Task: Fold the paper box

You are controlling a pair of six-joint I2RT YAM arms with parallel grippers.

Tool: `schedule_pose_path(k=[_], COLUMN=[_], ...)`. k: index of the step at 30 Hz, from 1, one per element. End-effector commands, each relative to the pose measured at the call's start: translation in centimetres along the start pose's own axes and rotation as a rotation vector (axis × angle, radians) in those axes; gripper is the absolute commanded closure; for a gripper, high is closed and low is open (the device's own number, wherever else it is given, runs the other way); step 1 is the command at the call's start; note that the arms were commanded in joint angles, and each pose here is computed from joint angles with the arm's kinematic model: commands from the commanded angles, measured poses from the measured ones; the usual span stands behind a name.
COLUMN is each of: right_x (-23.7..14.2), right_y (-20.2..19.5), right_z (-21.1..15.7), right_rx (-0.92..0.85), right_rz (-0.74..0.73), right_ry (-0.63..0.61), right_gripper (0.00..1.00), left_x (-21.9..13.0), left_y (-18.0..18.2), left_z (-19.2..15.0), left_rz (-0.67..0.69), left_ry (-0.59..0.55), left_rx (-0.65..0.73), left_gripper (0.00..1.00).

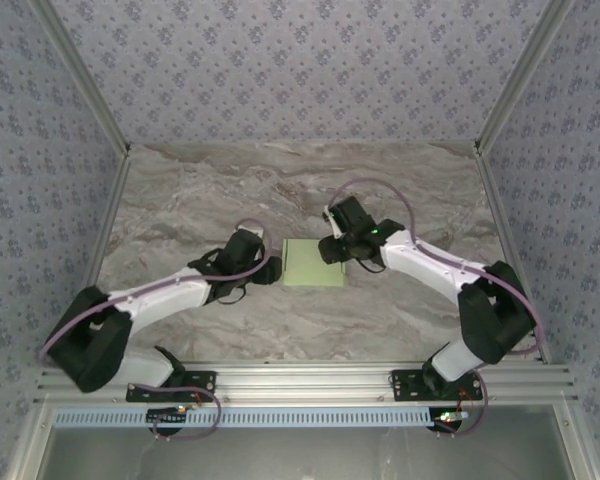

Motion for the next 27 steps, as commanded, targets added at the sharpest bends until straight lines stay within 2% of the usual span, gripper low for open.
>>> schedule_pose_path(k=[1,6,11,17,20,23,26,27], right_x=[0.4,2.3,4.1,5.7,6.4,6.7,6.2,5.4], right_y=[-0.5,-2.3,-3.3,-3.9,-3.6,-3.0,-3.0,-2.7], right_z=[-1.5,-2.9,-3.7,-3.0,-2.3,-0.9,1.0,2.9], right_rx=[0.094,0.189,0.233,0.215,0.167,0.085,0.029,0.014], right_rz=[0.11,0.137,0.154,0.147,0.144,0.137,0.101,0.095], right_ry=[0.063,0.122,0.16,0.184,0.195,0.196,0.174,0.125], right_gripper=[0.46,0.46,0.49,0.64,0.69,0.69,0.61,0.58], left_x=[0.9,3.3,4.1,4.1,3.2,1.7,-0.2,-0.8], left_y=[-2.3,-2.7,-2.4,-3.1,-3.3,-2.7,-0.9,-0.3], left_z=[1.9,1.8,0.7,-0.6,-0.9,-0.2,1.1,1.7], left_rz=[-0.138,-0.138,-0.136,-0.206,-0.232,-0.186,-0.058,-0.017], left_ry=[-0.012,0.057,0.092,0.141,0.138,0.091,0.012,-0.018], left_rx=[0.022,0.019,0.005,-0.017,-0.029,-0.026,-0.002,0.006], left_gripper=[0.3,0.31,0.42,0.52,0.51,0.45,0.38,0.36])
Point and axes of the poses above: each hand's point on the last joint's axis, 136 mm out from that joint toward the fingers, its own x axis out along the fingers, its own y axis along the line the jaws close on, z = x × y, the point moved 4 cm from there along -x, back along the fingers, and after that the axes turned 7 degrees about x, right-handed, at the moved point
